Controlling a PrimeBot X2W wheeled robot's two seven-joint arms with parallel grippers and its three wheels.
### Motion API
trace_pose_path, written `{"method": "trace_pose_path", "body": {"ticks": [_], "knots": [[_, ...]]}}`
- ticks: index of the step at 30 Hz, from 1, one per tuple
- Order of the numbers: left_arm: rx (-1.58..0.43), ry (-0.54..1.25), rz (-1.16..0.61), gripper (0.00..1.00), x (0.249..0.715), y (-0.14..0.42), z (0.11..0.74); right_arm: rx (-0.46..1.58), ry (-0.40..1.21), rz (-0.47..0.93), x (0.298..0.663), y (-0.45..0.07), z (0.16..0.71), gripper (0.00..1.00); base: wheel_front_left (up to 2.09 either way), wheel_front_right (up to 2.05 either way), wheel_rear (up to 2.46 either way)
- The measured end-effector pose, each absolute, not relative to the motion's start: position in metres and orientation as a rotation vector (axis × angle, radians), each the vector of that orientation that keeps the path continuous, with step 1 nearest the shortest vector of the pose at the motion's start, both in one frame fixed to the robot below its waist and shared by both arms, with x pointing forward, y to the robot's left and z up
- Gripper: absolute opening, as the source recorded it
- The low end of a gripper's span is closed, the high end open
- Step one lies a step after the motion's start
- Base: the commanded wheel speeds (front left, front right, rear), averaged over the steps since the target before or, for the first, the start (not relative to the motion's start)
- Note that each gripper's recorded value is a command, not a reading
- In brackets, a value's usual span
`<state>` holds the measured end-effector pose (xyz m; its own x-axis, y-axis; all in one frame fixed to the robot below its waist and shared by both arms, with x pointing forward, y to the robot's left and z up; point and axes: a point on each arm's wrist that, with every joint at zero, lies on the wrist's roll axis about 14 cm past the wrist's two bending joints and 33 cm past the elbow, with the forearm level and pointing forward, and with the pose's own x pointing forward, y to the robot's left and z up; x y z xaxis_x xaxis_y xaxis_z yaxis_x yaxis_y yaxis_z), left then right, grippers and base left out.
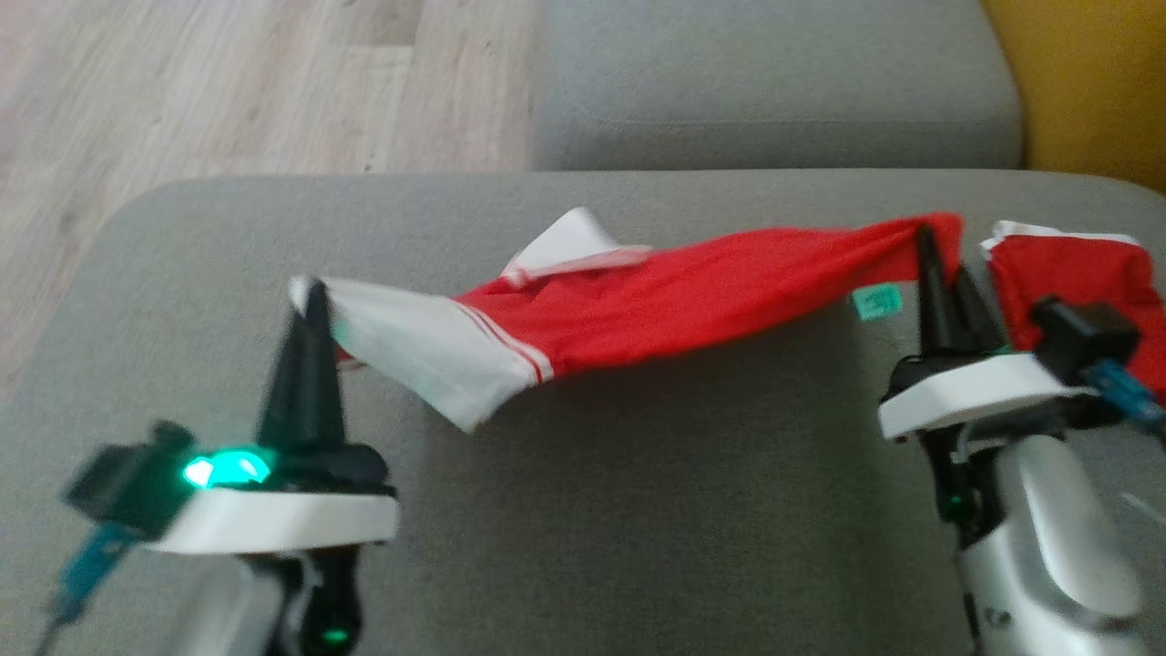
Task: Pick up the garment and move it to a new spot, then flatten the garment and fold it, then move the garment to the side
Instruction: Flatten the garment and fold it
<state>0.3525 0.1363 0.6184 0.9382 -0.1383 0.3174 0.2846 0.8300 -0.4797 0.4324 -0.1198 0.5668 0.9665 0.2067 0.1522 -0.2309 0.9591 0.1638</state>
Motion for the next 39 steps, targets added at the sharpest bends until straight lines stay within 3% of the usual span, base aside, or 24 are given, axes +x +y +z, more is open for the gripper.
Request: {"method": "trace_pose_path", "body": {"ticks": [12, 16, 22, 25, 26, 30, 39], "knots": [[-0.332, -0.748, -0.518, 0.0, 0.289, 0.115, 0.814, 0.023, -0.569, 0.099, 0.342, -0.178, 0.731, 0.0, 0.0, 0.0, 0.0], [-0.269, -0.734, -0.551, 0.0, 0.295, 0.107, 0.827, -0.015, -0.576, 0.075, 0.333, -0.183, 0.743, 0.0, 0.0, 0.0, 0.0], [-0.271, -0.578, -0.516, 0.0, 0.341, 0.108, 0.798, -0.018, -0.466, 0.084, 0.355, -0.179, 0.717, 0.0, 0.0, 0.0, 0.0], [-0.247, -0.443, -0.493, 0.0, 0.39, 0.109, 0.765, -0.009, -0.327, 0.123, 0.397, -0.17, 0.678, 0.0, 0.0, 0.0, 0.0], [-0.247, -0.443, -0.493, 0.0, 0.39, 0.109, 0.765, -0.009, -0.327, 0.123, 0.397, -0.17, 0.678, 0.0, 0.0, 0.0, 0.0], [-0.171, -0.388, -0.462, 0.0, 0.449, 0.114, 0.75, -0.045, -0.304, 0.156, 0.462, -0.161, 0.68, 0.0, 0.0, 0.0, 0.0], [-0.074, -0.542, -0.33, 0.0, 0.565, 0.129, 0.794, -0.168, -0.337, 0.163, 0.6, -0.141, 0.706, 0.0, 0.0, 0.0, 0.0]]}}
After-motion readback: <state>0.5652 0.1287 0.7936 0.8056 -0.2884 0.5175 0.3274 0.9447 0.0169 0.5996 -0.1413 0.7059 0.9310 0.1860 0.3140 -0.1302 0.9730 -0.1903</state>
